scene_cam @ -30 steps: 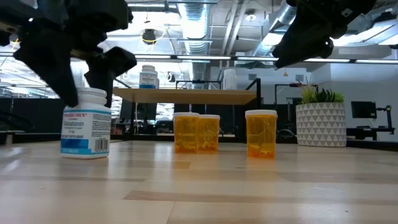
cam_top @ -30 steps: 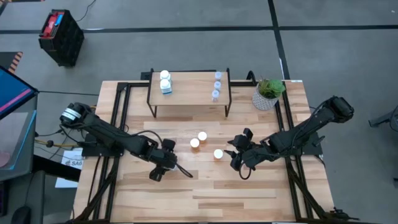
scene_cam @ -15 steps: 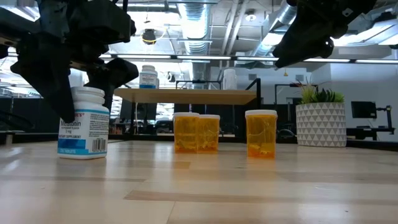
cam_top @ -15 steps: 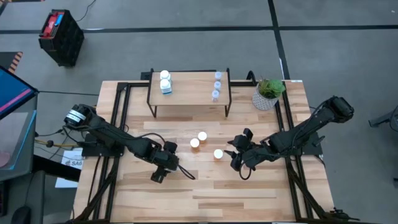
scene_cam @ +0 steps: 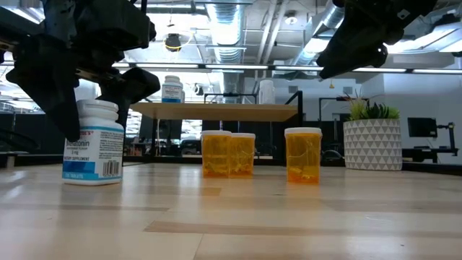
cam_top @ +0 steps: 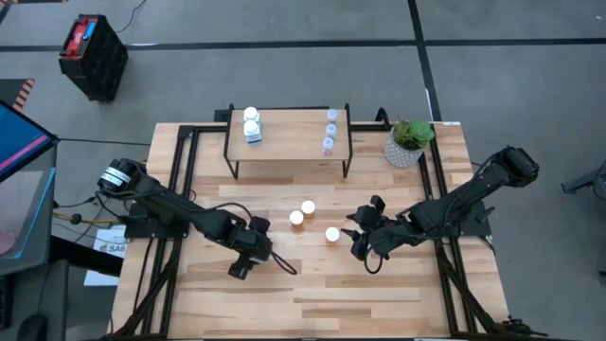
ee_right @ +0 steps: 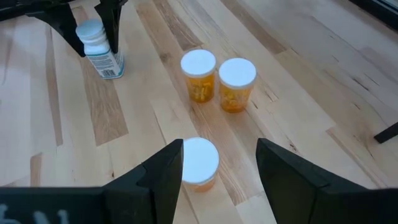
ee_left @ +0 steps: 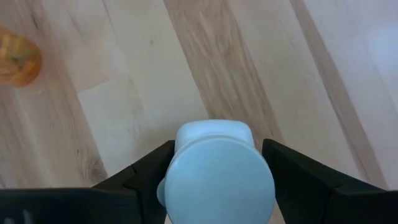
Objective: Pick and place medicine bottles onto shelf by color
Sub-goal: Put the white pill bottle on the shelf aligned with the other white pill bottles
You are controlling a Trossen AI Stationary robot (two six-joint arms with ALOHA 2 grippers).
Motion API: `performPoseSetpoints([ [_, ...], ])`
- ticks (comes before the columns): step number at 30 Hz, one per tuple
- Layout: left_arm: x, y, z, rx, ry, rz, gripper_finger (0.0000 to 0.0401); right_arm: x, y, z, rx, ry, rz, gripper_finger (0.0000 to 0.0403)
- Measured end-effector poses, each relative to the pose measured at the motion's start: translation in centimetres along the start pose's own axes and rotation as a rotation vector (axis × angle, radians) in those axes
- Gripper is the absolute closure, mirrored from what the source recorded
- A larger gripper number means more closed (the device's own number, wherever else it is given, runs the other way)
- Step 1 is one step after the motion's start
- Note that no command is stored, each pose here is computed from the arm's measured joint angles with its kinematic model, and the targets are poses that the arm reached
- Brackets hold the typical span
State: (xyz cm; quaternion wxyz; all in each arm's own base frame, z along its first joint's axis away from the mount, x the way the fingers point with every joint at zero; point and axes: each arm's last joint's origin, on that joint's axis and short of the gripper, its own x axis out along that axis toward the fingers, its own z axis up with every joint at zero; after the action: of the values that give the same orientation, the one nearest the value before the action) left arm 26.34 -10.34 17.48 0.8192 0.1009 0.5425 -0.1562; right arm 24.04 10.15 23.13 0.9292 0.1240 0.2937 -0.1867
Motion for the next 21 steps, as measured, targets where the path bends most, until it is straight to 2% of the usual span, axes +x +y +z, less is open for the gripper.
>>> performPoseSetpoints([
  [3, 0.0, 0.1, 0.0, 0.001, 0.001, 0.022, 0.0191, 0.0, 0.0, 0.0, 0.0, 0.0, 0.0, 0.0179],
  [8, -0.1, 0.1, -0.1, 0.036, 0.016, 0.038, 0.0258, 0.0, 0.0, 0.0, 0.0, 0.0, 0.0, 0.0179],
  [14, -1.9, 0.3, 0.7, 0.112, 0.107, 0.086, 0.026, 0.0, 0.0, 0.0, 0.001, 0.001, 0.002, 0.0179],
  [17, -3.9, 1.1, 1.5, 0.175, 0.127, 0.117, 0.026, 0.0, 0.1, 0.1, 0.006, -0.004, 0.007, 0.0179],
  [21, -7.6, 3.3, 2.1, 0.143, 0.137, 0.147, 0.0253, 0.0, 0.2, 0.3, 0.026, -0.02, 0.026, 0.0179],
])
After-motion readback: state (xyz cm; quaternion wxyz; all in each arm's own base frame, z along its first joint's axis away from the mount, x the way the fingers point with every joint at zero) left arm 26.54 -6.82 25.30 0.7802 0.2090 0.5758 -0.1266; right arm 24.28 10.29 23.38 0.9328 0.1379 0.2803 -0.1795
